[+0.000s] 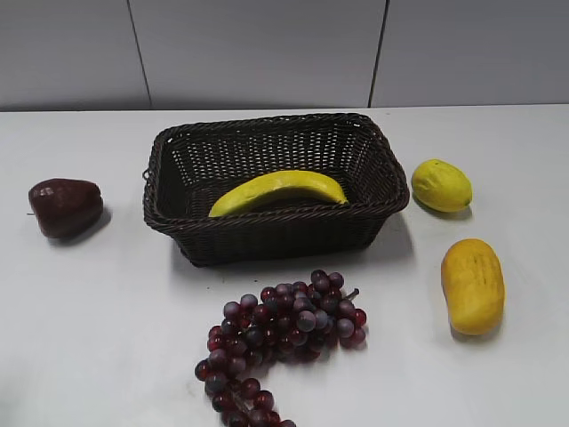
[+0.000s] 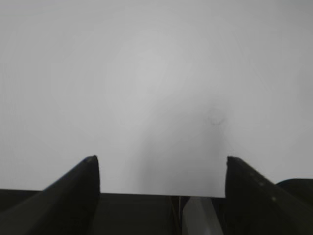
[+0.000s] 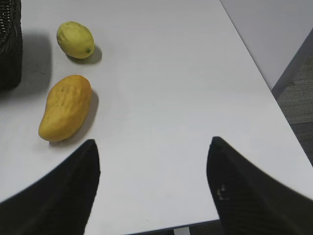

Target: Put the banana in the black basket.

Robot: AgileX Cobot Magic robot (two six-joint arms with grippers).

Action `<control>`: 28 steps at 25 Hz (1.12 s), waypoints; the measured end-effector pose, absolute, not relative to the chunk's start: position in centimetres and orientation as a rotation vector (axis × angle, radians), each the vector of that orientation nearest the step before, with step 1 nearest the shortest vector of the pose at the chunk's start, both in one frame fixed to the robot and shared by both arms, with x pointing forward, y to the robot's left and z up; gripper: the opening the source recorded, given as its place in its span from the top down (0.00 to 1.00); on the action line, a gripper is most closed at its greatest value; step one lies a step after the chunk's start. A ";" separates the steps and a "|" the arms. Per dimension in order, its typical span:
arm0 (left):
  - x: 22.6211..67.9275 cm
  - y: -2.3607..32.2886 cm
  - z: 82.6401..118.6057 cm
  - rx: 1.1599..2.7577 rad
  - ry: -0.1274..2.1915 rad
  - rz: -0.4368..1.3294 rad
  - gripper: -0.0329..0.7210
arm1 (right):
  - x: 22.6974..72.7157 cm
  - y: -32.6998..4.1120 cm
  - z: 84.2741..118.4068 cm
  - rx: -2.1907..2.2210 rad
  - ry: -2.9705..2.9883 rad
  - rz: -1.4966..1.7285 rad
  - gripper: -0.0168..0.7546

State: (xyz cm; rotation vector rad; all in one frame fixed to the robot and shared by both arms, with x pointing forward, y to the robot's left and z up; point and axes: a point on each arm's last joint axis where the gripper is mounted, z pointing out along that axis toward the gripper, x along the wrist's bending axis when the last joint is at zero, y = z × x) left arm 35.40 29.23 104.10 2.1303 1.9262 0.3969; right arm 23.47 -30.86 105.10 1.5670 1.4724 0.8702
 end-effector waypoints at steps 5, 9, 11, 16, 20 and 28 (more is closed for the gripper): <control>30.7 29.8 105.9 1.944 1.769 0.613 0.17 | 23.5 -30.9 105.1 1.567 1.472 0.870 0.26; 27.5 30.2 106.9 1.808 1.653 0.756 0.17 | 23.5 -30.9 105.1 1.567 1.472 0.870 0.26; 26.3 30.3 107.1 1.756 1.608 0.804 0.17 | 23.5 -30.9 105.1 1.567 1.472 0.870 0.26; 25.2 30.5 106.6 1.719 1.577 0.839 0.17 | 23.5 -30.9 105.1 1.567 1.472 0.870 0.26; 25.6 30.4 105.7 1.731 1.585 0.830 0.17 | 23.5 -30.9 105.1 1.567 1.472 0.870 0.26; 25.9 30.2 105.6 1.711 1.559 0.819 0.17 | 23.5 -30.9 105.1 1.567 1.472 0.870 0.26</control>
